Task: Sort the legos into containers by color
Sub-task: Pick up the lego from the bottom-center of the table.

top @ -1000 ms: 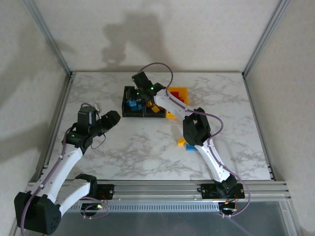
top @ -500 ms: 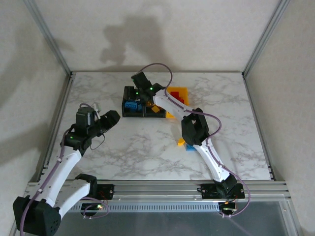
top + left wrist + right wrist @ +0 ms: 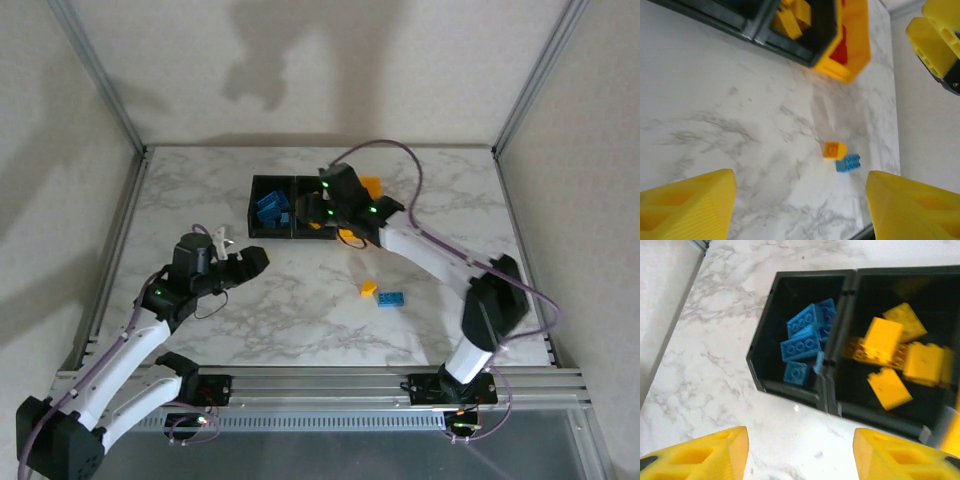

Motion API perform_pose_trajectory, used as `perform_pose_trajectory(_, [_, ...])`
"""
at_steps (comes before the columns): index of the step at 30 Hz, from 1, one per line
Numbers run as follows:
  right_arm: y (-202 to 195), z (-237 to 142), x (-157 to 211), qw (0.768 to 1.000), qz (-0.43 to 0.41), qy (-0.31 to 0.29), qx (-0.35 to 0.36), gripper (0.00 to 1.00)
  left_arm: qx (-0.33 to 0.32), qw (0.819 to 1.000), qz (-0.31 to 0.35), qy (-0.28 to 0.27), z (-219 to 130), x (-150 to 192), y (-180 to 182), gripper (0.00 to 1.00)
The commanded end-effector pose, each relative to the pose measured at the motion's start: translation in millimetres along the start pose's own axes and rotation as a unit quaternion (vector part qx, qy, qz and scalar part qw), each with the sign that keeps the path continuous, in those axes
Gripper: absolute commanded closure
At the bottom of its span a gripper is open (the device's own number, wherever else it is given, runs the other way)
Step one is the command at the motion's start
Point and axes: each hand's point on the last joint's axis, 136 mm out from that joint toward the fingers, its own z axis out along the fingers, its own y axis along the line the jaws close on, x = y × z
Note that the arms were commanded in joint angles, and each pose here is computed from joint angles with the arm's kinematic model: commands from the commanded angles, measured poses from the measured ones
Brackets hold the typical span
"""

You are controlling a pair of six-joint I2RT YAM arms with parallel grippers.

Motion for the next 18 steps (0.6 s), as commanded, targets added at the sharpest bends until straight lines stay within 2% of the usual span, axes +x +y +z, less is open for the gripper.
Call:
perform_pose_trajectory(1, [-41.7,-17.3,44.9,0.998,-0.003,0.032,0.060,0.43,0.039,0.999,0.024,0.022,8.1,15.1,-20.0,0.30])
perform_pose_trajectory(11, [-121.7,-102.9,144.7,0.982,0.032,0.108,0.149,0.29,0.057,0.989,0.091,0.103,35.7,79.5,-45.7,0.29])
perform_pose_trajectory(15, [-145.0,-120.7,170.4,0.974,0.066,0.122,0.180,0.22,0.048,0.987,0.102,0.117,47.0,96.0,-47.1,0.29])
perform_pose_trajectory(18, [-152.5,-122.6,187.3,0.968,0.100,0.136,0.185,0.20,0.048,0.985,0.108,0.125,54.0,103.9,-51.2,0.29])
